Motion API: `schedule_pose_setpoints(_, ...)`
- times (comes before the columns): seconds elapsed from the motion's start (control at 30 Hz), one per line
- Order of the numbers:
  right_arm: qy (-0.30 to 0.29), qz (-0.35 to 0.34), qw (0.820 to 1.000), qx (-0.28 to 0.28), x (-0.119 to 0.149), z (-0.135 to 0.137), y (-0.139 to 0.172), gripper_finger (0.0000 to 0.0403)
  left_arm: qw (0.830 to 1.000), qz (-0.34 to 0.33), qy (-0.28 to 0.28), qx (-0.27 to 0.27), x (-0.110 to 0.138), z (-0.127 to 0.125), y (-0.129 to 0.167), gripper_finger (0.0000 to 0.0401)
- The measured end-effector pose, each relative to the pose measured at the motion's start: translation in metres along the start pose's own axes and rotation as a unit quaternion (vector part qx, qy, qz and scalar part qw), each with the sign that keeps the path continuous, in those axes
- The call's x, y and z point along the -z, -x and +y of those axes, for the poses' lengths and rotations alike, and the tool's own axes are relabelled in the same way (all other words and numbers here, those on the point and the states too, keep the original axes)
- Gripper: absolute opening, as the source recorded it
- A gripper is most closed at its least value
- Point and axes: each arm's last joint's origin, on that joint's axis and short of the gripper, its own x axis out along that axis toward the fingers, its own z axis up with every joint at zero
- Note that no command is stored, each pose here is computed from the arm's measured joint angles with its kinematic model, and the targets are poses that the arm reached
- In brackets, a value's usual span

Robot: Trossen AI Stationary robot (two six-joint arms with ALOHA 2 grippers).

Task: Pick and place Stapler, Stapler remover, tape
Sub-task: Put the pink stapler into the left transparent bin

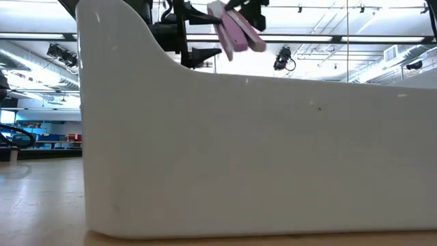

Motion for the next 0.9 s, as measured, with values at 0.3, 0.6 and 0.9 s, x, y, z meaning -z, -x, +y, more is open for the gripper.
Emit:
schedule_pose_setpoints(0.3,0.007,-0.036,0.999,-0.024,-0.006,0.015,-0.004,0.0132,0.999,-0.019,-0.001,0.031,0.001,-0.012,-0.002,0.0288)
schedule_pose_setpoints(0.6,-0.009,-0.031,0.999,-0.026,-0.005,0.017,-0.005,0.0124,0.999,-0.010,-0.010,0.046,0.006,-0.019,-0.003,0.0152)
schedule_pose_setpoints(0.9,-0.009,-0.022,0.999,-0.040,-0.004,0.018,-0.005,0.0124,0.998,0.002,0.014,0.060,0.014,-0.029,-0.005,0.0152)
